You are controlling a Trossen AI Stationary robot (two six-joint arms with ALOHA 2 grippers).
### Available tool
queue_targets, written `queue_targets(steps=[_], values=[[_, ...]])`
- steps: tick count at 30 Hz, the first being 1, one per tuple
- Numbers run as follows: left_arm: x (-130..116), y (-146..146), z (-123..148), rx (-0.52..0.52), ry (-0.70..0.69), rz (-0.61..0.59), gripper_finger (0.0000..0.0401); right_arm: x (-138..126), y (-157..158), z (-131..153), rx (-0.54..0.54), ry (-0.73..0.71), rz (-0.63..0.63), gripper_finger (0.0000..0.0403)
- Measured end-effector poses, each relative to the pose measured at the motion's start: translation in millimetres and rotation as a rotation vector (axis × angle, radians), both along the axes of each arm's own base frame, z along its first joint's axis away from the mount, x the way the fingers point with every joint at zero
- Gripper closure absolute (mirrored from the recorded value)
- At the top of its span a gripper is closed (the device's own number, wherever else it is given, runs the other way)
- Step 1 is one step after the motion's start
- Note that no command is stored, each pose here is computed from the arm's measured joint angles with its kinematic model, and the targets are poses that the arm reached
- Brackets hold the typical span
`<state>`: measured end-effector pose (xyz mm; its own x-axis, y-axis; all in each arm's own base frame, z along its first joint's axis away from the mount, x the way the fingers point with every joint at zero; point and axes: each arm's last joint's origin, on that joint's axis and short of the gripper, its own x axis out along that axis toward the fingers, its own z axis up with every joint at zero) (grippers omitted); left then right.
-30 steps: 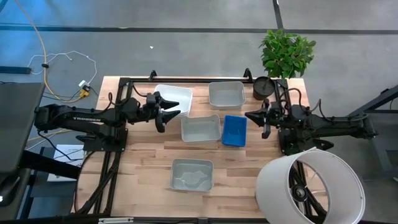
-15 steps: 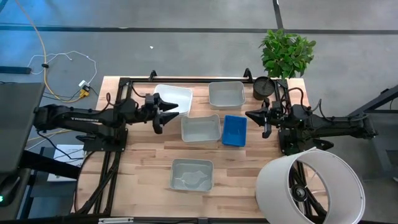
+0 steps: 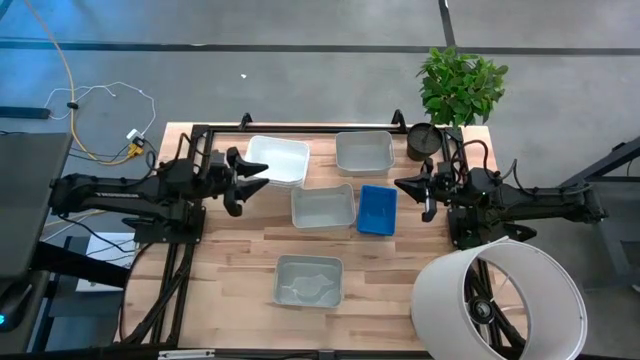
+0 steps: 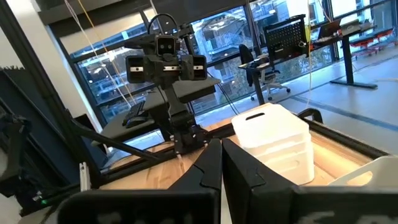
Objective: Stack baskets by color
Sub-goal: Stack the center gray bin into the top right gray bin
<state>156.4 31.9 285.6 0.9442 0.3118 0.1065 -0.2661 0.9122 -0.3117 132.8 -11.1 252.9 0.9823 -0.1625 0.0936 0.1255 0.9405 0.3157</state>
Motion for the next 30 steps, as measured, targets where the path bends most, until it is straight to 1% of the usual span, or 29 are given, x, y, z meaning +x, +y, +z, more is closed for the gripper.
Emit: queue_targets(steps=[3, 7, 9, 10, 12, 14, 17, 18, 20, 22, 25, 30], values=[[-0.1, -0.3, 0.1, -0.006, -0.003, -0.006, 0.0194, 0.0, 0.0, 0.0, 0.044, -0.007, 0.004, 0.0402], [0.5, -2.7, 0.0, -0.070, -0.022, -0.038, 0.0195, 0.0, 0.0, 0.0, 0.088, -0.014, 0.009, 0.0402], [0.9, -4.8, 0.0, -0.063, -0.019, -0.051, 0.0202, 0.0, 0.0, 0.0, 0.089, -0.015, 0.008, 0.0402], [1.2, -6.2, -0.2, -0.040, -0.010, -0.056, 0.0210, 0.0, 0.0, 0.0, 0.089, -0.015, 0.009, 0.0402], [1.6, -8.7, -1.2, 0.026, 0.021, -0.065, 0.0239, 0.0, 0.0, 0.0, 0.080, -0.013, 0.008, 0.0402], [2.0, -10.3, -3.5, 0.069, 0.058, -0.061, 0.0282, 0.0, 0.0, 0.0, 0.073, -0.012, 0.008, 0.0402], [2.4, -11.6, -8.7, 0.087, 0.119, -0.066, 0.0366, 0.0, 0.0, 0.0, 0.072, -0.012, 0.007, 0.0402], [2.4, -11.9, -10.4, 0.078, 0.134, -0.074, 0.0383, 0.0, 0.0, -0.1, 0.072, -0.012, 0.007, 0.0402], [2.6, -12.8, -13.8, 0.038, 0.158, -0.085, 0.0388, 0.0, 0.0, -0.1, 0.072, -0.012, 0.007, 0.0402], [2.5, -13.6, -16.2, 0.024, 0.180, -0.091, 0.0388, -0.1, 0.0, 0.0, 0.071, -0.012, 0.007, 0.0402], [2.5, -13.9, -17.1, 0.022, 0.188, -0.095, 0.0399, 0.0, 0.0, 0.0, 0.071, -0.012, 0.008, 0.0402], [1.6, -14.0, -15.8, 0.022, 0.177, -0.094, 0.0400, 0.0, 0.1, 0.0, 0.082, -0.013, 0.013, 0.0402]])
